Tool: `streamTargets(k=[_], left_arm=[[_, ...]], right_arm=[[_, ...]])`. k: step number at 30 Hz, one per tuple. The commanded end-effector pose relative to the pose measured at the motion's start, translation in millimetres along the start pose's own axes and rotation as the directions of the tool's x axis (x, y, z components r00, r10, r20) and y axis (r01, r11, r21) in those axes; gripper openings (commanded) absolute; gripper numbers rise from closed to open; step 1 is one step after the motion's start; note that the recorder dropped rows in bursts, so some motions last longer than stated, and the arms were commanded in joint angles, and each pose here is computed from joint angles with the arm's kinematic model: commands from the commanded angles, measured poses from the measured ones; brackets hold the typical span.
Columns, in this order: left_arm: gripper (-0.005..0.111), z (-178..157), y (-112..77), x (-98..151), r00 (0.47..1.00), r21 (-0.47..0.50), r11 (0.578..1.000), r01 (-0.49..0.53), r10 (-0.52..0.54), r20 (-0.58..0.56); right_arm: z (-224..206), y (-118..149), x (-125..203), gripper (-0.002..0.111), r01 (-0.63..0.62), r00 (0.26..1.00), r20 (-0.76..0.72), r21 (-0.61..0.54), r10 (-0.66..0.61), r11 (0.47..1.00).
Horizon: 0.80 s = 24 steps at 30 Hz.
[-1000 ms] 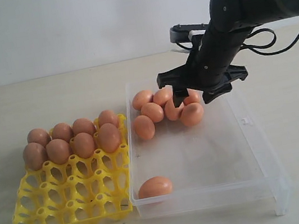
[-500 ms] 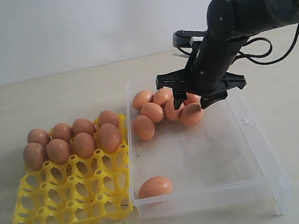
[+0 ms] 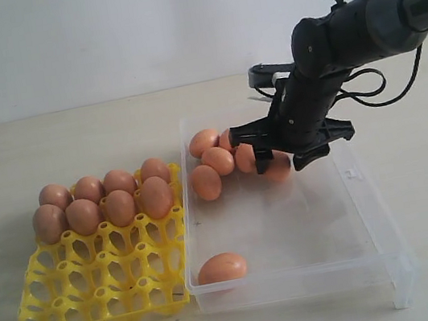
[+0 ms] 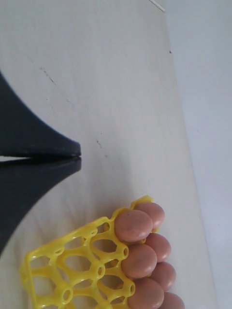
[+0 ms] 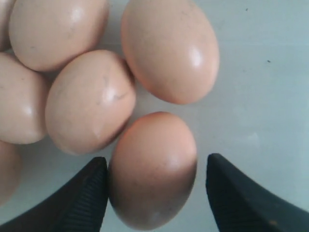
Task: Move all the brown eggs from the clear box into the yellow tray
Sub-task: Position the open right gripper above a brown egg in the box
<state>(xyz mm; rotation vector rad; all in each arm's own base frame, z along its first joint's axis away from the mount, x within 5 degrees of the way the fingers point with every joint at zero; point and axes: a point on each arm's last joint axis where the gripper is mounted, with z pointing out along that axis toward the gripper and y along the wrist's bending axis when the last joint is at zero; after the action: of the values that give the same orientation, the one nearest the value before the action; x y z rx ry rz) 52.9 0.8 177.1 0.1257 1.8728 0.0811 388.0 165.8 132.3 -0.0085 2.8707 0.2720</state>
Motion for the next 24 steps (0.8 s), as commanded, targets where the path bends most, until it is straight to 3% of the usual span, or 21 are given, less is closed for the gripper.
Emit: streamTargets(k=[1, 15, 24], left_arm=[[0.000, -1, -0.1, -2, 1.000, 0.005, 1.000, 0.008, -0.008, 0.016], [0.000, -1, -0.1, -2, 1.000, 0.005, 1.000, 0.008, -0.008, 0.016], [0.000, -1, -0.1, -2, 1.000, 0.005, 1.000, 0.008, -0.008, 0.016]], right_arm=[[2, -11, -4, 0.057, 0.041, 0.999, 0.001, 0.056, -0.041, 0.998], [1, -15, -6, 0.057, 0.103, 0.995, 0.011, 0.079, -0.104, 0.992], [-2, -15, -18, 0.065, 0.185, 0.977, 0.085, 0.103, -0.194, 0.977]])
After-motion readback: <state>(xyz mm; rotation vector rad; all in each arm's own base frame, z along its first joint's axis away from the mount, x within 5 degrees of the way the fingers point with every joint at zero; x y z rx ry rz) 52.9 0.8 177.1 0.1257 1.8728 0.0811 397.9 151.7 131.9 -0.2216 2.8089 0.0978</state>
